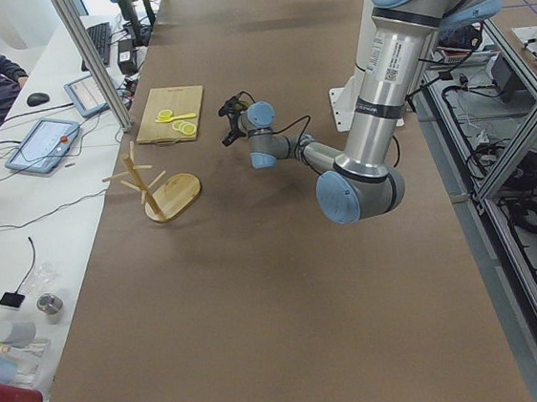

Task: Hang cup on storage rack
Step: 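Reach the left gripper toward the blue mug's handle, then close the left gripper on the blue mug's handle, then lift the blue mug with the left gripper and carry it toward the wooden rack, then slide the mug handle onto a rack peg with the left gripper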

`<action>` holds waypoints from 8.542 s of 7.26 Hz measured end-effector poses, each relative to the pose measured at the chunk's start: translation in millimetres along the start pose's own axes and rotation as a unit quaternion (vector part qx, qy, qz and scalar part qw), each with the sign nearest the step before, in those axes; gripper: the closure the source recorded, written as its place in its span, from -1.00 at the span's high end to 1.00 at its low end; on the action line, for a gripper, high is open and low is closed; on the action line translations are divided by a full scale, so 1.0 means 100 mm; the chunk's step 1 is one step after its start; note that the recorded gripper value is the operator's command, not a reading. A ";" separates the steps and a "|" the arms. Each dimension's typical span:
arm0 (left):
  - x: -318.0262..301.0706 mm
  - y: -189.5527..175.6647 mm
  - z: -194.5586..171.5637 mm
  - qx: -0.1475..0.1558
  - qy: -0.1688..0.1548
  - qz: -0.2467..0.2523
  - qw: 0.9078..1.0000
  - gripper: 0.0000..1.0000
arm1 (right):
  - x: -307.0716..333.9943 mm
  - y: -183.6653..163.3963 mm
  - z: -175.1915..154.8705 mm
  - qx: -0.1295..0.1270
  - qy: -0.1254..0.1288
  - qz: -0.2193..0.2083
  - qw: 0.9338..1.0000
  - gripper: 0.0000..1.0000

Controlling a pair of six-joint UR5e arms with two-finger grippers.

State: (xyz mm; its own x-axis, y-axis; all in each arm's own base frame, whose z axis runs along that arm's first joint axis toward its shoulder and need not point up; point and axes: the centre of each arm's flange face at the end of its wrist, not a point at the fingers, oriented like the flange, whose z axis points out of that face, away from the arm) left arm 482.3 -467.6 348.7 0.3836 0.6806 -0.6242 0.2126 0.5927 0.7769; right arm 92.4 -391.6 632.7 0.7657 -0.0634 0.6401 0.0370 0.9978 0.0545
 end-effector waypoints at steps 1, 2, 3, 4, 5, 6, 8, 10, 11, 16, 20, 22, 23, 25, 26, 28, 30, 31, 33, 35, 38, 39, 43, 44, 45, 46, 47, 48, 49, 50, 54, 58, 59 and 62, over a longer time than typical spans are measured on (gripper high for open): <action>0.05 0.04 0.01 0.031 -0.006 0.008 0.999 0.94 | 0.00 0.00 -0.01 0.001 0.000 0.000 1.000 1.00; 0.12 0.10 0.05 0.056 -0.025 0.028 0.998 0.94 | -0.01 0.00 -0.01 0.001 -0.001 0.000 1.000 1.00; 0.23 0.19 0.10 0.073 -0.043 0.054 0.995 0.94 | 0.00 0.00 -0.01 0.001 -0.001 0.000 1.000 1.00; 0.31 0.26 0.14 0.080 -0.054 0.068 0.993 0.86 | 0.00 0.01 0.00 0.000 0.000 0.000 1.000 1.00; 0.33 0.31 0.17 0.079 -0.059 0.074 0.992 0.74 | 0.00 0.00 0.00 0.000 0.000 0.000 1.000 1.00; 0.32 0.36 0.20 0.076 -0.063 0.077 0.992 0.63 | 0.00 0.01 0.00 0.000 0.000 0.000 1.000 1.00; 0.33 0.37 0.26 0.073 -0.063 0.079 0.992 0.54 | 0.01 0.01 0.01 -0.001 0.000 0.001 1.000 1.00; 0.39 0.30 0.35 0.075 -0.060 0.080 0.992 0.35 | 0.01 0.01 0.01 -0.001 0.000 0.002 1.000 1.00; 0.40 0.28 0.38 0.075 -0.061 0.080 0.992 0.24 | 0.01 0.01 0.01 -0.001 0.000 0.002 1.000 1.00; 0.36 0.27 0.42 0.072 -0.063 0.080 0.992 0.16 | 0.00 0.00 -0.01 0.001 0.000 0.006 1.000 1.00; 0.37 0.25 0.44 0.071 -0.063 0.080 0.992 0.11 | -0.01 0.00 -0.01 0.002 0.000 0.008 1.000 1.00; 0.40 0.21 0.47 0.073 -0.062 0.080 0.992 0.02 | -0.01 0.00 -0.01 0.002 0.000 0.008 1.000 1.00; 0.41 0.20 0.49 0.073 -0.062 0.080 0.992 -0.15 | -0.01 0.00 -0.01 0.002 0.000 0.008 1.000 1.00; 0.41 0.20 0.51 0.071 -0.063 0.080 0.992 -0.27 | -0.01 0.00 -0.01 0.002 0.000 0.008 1.000 1.00; 0.41 0.20 0.52 0.071 -0.063 0.080 0.992 -0.27 | -0.01 0.00 -0.01 0.002 0.000 0.008 1.000 1.00; 0.45 0.15 0.53 0.074 -0.060 0.080 0.992 -0.27 | -0.01 0.00 -0.01 0.002 0.000 0.008 1.000 1.00; 0.47 0.13 0.54 0.076 -0.059 0.079 0.992 -0.77 | -0.01 0.00 -0.01 0.002 0.000 0.008 1.000 1.00; 0.47 0.12 0.54 0.076 -0.059 0.079 0.992 -1.00 | -0.01 0.00 -0.01 0.002 0.000 0.008 1.000 1.00; 0.47 0.06 0.53 0.079 -0.053 0.070 0.993 -1.00 | 0.00 0.00 -0.01 0.001 0.001 0.009 1.000 1.00; 0.50 -0.18 0.46 0.090 -0.022 -0.021 0.995 -1.00 | 0.00 0.00 0.00 0.001 0.001 0.009 1.000 1.00; 0.61 -0.36 0.35 0.094 0.037 -0.276 0.956 -1.00 | 0.02 0.01 0.02 -0.002 0.001 0.010 1.000 1.00; 0.63 -0.38 0.27 0.100 0.072 -0.370 0.921 -1.00 | 0.02 0.02 0.02 -0.002 0.001 0.011 1.000 1.00; 0.34 -0.70 0.01 0.162 0.141 -0.653 0.726 -1.00 | 0.03 0.02 0.03 -0.003 0.002 0.011 1.000 1.00; 0.19 -0.82 -0.05 0.174 0.150 -0.704 0.672 -1.00 | 0.02 0.03 0.02 -0.003 0.002 0.011 1.000 1.00; 0.02 -0.92 -0.09 0.190 0.155 -0.745 0.621 -1.00 | 0.02 0.03 0.02 -0.002 0.002 0.010 1.000 1.00; -0.17 -1.01 -0.10 0.208 0.158 -0.777 0.573 -1.00 | 0.01 0.03 0.01 -0.001 0.002 0.010 1.000 1.00; -0.38 -1.10 -0.14 0.222 0.162 -0.803 0.528 -1.00 | 0.01 0.03 0.00 0.000 0.002 0.009 1.000 1.00; -0.56 -1.19 -0.20 0.231 0.169 -0.825 0.488 -1.00 | 0.00 0.03 -0.01 0.002 0.002 0.008 1.000 1.00; -0.78 -1.25 -0.26 0.239 0.171 -0.840 0.456 -1.00 | -0.01 0.02 -0.02 0.003 0.003 0.007 1.000 1.00; -1.03 -1.30 -0.32 0.246 0.166 -0.849 0.438 -1.00 | -0.01 0.02 -0.03 0.003 0.003 0.007 1.000 1.00; -1.63 -1.48 -0.53 0.254 0.150 -0.853 0.430 -1.00 | -0.03 0.02 -0.06 0.006 0.004 0.004 1.000 1.00; -2.13 -1.19 -0.59 0.244 0.151 -0.854 0.435 -1.00 | -0.04 0.02 -0.06 0.006 0.004 0.004 1.000 1.00; -2.21 -1.10 -0.58 0.243 0.153 -0.853 0.435 -1.00 | -0.04 0.01 -0.06 0.007 0.004 0.004 1.000 1.00; -2.33 -0.91 -0.59 0.236 0.160 -0.853 0.438 -1.00 | -0.04 0.01 -0.06 0.007 0.004 0.004 1.000 1.00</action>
State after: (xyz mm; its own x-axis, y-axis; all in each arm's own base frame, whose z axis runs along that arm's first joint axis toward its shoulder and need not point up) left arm 320.1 -654.5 418.0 -0.8239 -0.5083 -0.2505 0.1357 0.2522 -0.9581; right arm 93.7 -390.2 625.4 0.7715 -0.0558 0.6338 0.0225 0.9979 0.0604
